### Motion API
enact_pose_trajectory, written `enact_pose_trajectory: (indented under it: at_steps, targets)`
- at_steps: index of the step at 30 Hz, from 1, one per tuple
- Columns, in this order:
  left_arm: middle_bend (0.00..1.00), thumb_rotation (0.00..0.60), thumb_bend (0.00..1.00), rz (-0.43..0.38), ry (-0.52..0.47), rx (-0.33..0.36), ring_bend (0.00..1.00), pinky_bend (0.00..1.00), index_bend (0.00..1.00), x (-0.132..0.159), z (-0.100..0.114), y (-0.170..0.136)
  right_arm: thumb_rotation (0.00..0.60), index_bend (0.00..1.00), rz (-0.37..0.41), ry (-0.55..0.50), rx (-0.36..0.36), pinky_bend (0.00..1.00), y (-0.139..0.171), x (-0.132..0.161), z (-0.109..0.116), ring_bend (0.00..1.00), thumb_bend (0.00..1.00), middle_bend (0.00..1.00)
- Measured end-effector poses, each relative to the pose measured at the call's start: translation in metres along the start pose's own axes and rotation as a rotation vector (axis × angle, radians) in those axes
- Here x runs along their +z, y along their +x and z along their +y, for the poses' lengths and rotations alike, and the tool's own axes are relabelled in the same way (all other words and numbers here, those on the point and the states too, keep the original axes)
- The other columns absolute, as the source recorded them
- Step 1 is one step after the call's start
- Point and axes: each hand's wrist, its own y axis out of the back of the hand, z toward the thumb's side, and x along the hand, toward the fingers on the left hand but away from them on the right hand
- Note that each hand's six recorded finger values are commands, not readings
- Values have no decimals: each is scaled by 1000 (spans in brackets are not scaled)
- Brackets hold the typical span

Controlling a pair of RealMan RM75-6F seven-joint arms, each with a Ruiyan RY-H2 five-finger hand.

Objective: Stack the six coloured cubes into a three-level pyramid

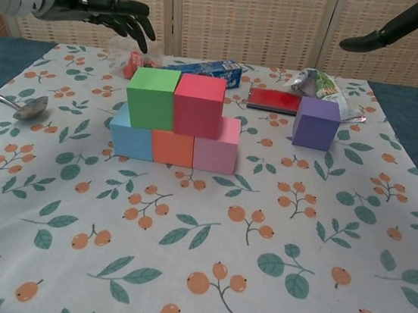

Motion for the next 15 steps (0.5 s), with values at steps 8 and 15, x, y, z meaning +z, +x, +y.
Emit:
enact_pose_trajectory:
  at_steps: [8,15]
  targets:
    - [333,133,313,-22,51,-29,142,93,287,18,-17,15,600,0,-18,-13,12,0,-2,-13,-2,0,134,134]
    - [332,133,315,-25,76,-47,142,93,287,25,-28,21,600,0,-27,-20,17,0,-3,-19,-1,0,134,134]
